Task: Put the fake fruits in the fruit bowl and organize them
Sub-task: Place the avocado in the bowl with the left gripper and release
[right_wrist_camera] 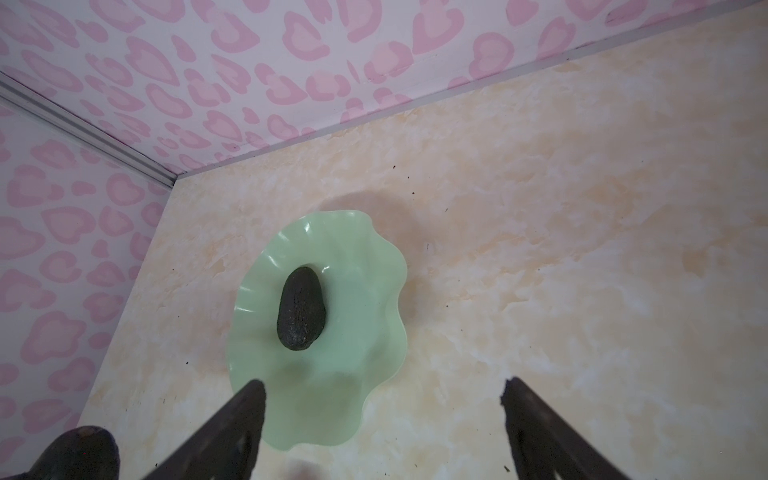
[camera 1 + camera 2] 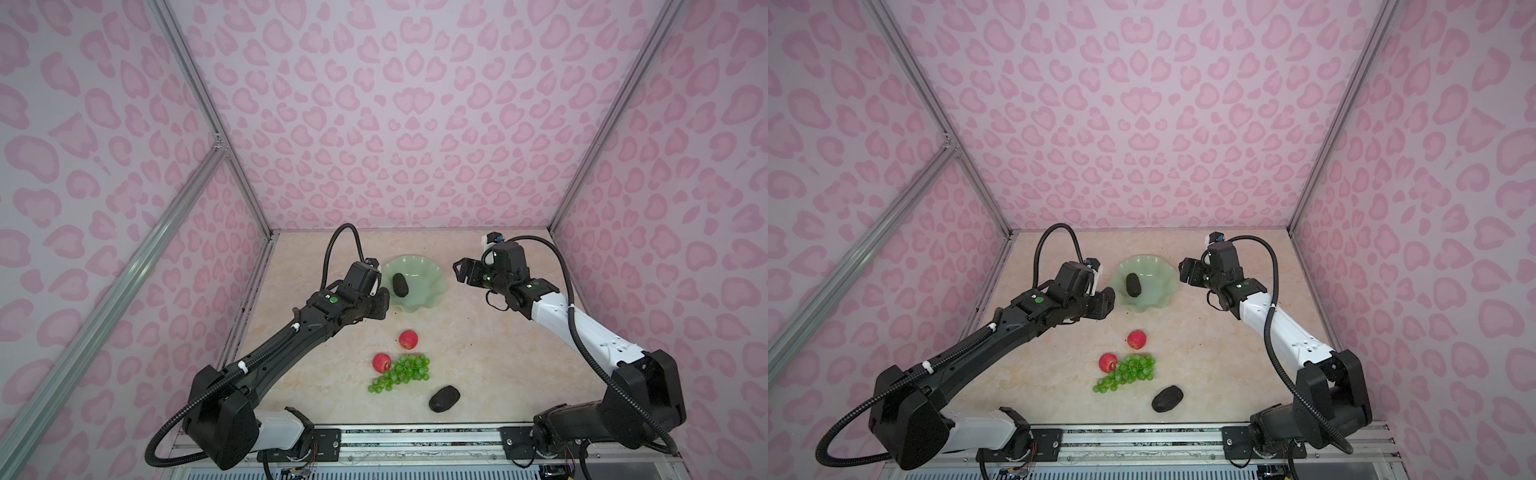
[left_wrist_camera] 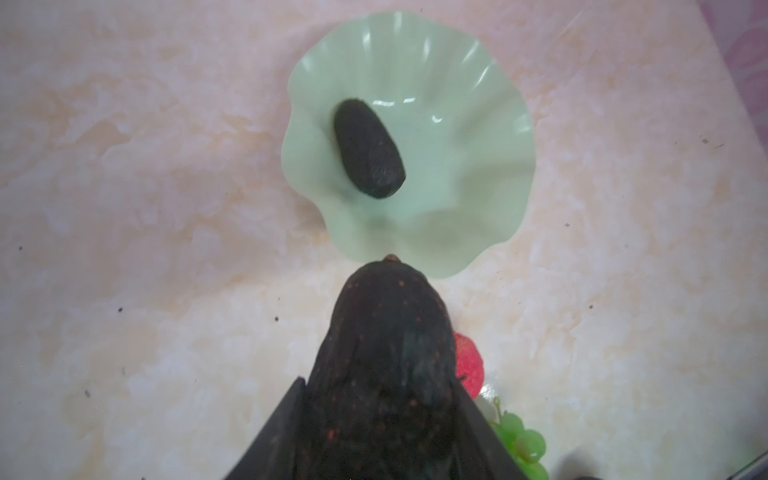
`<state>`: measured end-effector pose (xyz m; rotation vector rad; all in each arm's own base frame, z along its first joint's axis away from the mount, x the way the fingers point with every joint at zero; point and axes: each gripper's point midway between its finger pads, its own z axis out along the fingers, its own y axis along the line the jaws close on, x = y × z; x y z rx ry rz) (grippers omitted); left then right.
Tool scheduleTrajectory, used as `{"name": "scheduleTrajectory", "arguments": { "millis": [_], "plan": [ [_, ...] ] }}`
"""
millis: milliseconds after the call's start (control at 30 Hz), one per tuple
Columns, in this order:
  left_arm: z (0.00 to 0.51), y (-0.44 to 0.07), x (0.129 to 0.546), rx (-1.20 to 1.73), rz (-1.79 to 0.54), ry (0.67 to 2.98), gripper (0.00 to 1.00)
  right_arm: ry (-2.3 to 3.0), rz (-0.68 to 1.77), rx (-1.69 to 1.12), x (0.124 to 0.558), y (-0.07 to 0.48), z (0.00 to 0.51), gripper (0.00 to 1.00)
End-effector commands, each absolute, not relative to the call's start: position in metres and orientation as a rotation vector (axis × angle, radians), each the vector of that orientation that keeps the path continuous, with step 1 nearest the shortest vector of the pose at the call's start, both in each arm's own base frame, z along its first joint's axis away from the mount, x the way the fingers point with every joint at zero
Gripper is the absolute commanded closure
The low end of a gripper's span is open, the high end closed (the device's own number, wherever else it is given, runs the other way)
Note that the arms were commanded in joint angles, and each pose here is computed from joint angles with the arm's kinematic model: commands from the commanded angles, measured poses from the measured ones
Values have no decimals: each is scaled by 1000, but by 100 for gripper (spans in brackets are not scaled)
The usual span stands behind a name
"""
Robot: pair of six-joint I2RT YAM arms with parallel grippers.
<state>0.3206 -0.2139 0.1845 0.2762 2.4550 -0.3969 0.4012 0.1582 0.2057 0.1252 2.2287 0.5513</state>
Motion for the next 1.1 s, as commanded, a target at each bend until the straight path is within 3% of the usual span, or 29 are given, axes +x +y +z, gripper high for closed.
{"name": "scheduleTrajectory", "arguments": {
  "millis": [0,133,433,800,1067],
  "plan": [
    [194,-233,344,297,-410,2440,54,2231,568,117,396,159,205,11],
    [194,-263,381,310,-416,2431,53,2243,572,117,387,156,202,11],
    [141,-312,447,297,-308,2482,51,2269,577,130,367,146,191,11],
    [86,-329,455,283,-277,2571,46,2282,590,138,364,141,186,11],
    [83,-329,453,278,-283,2588,34,2280,590,148,366,139,186,11]
  ]
}}
